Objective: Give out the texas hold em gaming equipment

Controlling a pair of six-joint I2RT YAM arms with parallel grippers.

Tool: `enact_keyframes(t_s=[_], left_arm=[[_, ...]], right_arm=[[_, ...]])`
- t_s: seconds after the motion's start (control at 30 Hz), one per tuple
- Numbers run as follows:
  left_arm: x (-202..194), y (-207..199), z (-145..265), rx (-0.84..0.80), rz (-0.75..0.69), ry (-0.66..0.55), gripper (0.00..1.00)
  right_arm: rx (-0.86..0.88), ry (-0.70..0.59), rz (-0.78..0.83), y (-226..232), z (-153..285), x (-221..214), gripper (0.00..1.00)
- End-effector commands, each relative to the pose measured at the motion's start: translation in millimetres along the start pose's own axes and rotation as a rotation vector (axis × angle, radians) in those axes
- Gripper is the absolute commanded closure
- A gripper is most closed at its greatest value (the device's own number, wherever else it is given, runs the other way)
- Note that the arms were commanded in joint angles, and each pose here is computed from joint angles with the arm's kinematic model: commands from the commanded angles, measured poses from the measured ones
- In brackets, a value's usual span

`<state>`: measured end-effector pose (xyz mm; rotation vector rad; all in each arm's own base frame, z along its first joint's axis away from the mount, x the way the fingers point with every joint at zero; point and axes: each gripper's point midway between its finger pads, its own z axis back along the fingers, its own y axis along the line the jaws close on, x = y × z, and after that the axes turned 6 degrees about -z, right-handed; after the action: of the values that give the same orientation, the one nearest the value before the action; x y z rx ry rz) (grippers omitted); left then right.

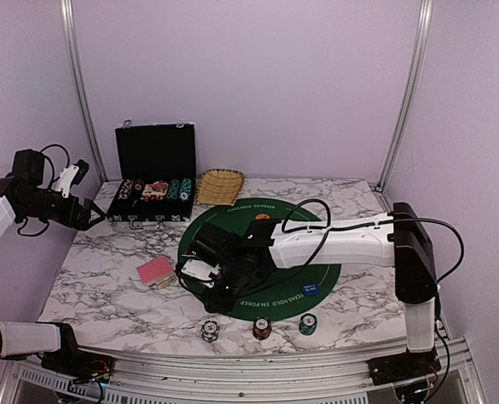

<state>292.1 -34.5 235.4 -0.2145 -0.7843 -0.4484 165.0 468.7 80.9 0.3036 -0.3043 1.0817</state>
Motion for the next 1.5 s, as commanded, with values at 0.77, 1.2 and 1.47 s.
enact_keyframes(t_s=[0.77,1.2,1.47], left_arm=[[0.5,-9.8,1.5,-0.058,-0.005,0.002,0.01],[3.4,-7.7,0.6,-0.058,-0.011,0.003,0.01],[5.3,-7.3,1.7,-0.056,-0.01,0.001,0.01]], right_arm=[[-0.459,-0.18,-0.61,-367.8,33.3,10.6,1.0],[-0.477,-0.156,-0.648,-405.8,0.6,-3.6,0.99],[-0.479,-0.126,-0.653,-406.4,-8.8,-13.5,0.77]])
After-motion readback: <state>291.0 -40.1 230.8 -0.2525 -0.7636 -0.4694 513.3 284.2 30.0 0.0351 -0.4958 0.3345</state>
